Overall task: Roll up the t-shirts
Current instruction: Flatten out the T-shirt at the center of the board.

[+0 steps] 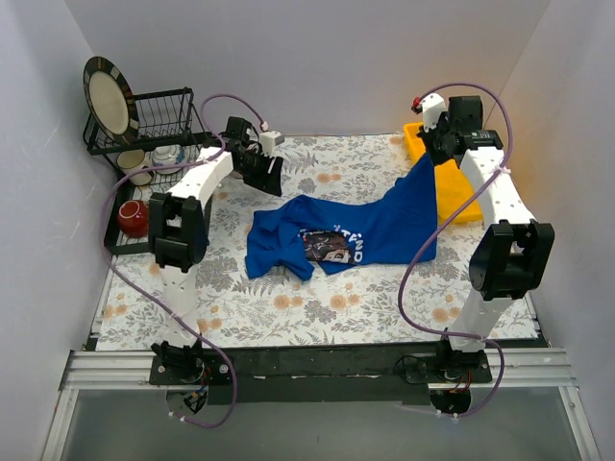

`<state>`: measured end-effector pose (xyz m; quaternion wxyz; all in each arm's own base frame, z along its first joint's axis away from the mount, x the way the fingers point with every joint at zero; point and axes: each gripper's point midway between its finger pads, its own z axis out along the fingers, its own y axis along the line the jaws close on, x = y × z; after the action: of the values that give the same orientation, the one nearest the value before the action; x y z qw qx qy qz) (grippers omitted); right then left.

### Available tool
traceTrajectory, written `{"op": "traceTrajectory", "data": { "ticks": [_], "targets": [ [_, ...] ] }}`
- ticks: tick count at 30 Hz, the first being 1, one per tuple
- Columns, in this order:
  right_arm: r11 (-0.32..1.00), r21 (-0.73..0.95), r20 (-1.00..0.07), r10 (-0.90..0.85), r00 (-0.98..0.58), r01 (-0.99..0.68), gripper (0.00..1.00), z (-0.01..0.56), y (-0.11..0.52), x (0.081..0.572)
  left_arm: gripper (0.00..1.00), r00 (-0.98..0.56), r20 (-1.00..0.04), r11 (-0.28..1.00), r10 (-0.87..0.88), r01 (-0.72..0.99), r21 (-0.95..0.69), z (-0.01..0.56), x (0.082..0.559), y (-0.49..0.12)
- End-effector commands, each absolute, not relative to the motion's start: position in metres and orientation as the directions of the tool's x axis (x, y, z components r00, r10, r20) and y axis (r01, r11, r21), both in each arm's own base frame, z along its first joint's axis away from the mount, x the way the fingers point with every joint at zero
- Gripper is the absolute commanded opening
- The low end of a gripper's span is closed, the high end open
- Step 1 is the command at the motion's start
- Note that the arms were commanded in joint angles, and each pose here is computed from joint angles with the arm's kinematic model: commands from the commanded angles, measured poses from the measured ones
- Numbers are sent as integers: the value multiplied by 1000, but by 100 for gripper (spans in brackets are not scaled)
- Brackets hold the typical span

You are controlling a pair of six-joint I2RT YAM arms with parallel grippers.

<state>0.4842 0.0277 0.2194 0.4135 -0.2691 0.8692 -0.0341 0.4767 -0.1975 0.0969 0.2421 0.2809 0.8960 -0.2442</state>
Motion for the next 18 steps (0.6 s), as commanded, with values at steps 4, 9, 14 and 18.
{"op": "traceTrajectory", "data": {
  "ticks": [4, 9, 14, 18],
  "targets": [
    [867, -201, -759, -432, -487, -455, 1, 242, 43, 481, 55, -673, -644, 721, 364, 641, -263, 160, 392, -188],
    [860, -178, -742, -437, -508, -478, 1, 232, 45, 467, 56, -740, -574, 795, 351, 559, -235, 130, 377, -167],
    [854, -158, -740, -434, -513, -495, 1, 231, 50, 460, 57, -823, -544, 869, 163, 381, -315, 126, 401, -140],
    [853, -151, -734, -436, -522, -500, 1, 228, 50, 455, 57, -873, -484, 867, 61, 286, -408, 116, 402, -129]
  ]
}}
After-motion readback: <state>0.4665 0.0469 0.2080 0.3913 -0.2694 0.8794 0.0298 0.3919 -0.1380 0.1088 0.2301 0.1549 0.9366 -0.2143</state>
